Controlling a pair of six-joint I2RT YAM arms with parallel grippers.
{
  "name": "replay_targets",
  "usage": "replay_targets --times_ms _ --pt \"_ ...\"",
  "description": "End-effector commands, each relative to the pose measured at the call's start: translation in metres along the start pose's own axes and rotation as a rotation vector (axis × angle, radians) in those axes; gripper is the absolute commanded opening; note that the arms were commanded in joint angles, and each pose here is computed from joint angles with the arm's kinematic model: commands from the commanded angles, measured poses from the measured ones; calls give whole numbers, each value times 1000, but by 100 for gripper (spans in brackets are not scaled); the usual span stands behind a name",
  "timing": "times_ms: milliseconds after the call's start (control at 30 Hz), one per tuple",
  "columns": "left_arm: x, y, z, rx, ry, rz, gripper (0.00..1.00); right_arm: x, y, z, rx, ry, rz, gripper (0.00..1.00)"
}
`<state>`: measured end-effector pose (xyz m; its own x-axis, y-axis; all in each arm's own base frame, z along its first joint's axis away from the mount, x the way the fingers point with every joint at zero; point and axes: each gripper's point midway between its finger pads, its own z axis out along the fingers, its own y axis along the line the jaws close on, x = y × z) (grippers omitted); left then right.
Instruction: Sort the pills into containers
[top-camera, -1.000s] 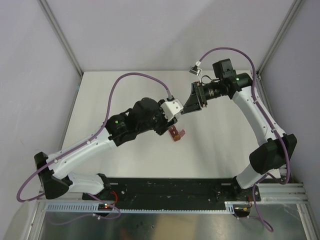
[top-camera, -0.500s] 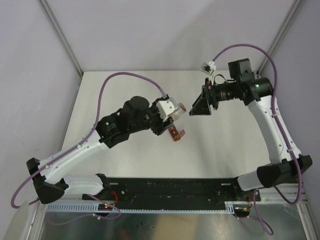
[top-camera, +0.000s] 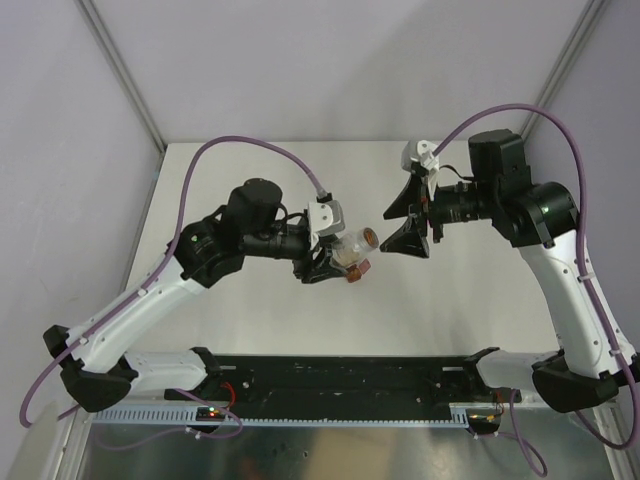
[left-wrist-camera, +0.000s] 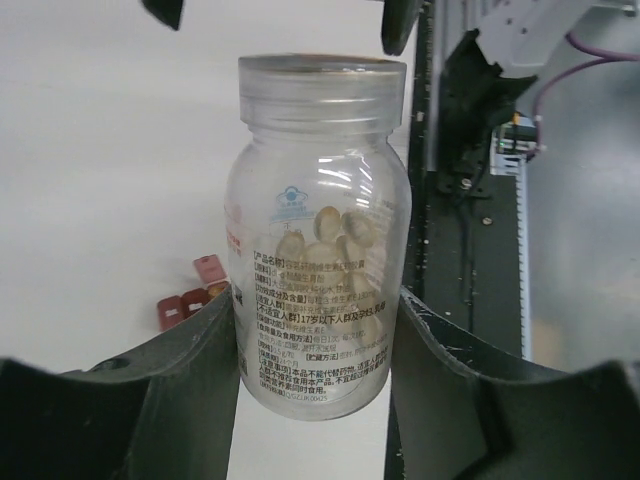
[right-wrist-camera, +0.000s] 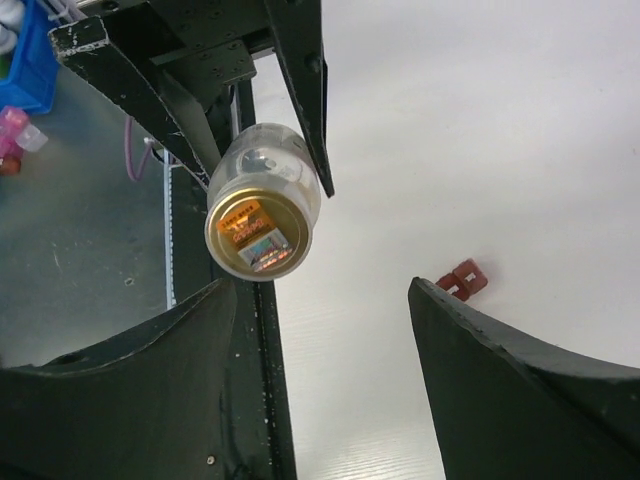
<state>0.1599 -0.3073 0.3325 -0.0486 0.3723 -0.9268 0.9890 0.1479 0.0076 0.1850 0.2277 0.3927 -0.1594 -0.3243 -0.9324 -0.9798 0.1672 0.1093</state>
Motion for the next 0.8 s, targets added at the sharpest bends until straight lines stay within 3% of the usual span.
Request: replay_targets --times_ms 0,300,767 --pt "-14 -25 -8 138 -42 -18 0 -18 11 -3 3 -25 -149 76" --pt "-12 -26 -1 173 -26 -40 0 -17 35 6 -65 8 -228 77" --pt "-14 -28 0 185 -28 -41 0 5 42 17 -107 71 -224 72"
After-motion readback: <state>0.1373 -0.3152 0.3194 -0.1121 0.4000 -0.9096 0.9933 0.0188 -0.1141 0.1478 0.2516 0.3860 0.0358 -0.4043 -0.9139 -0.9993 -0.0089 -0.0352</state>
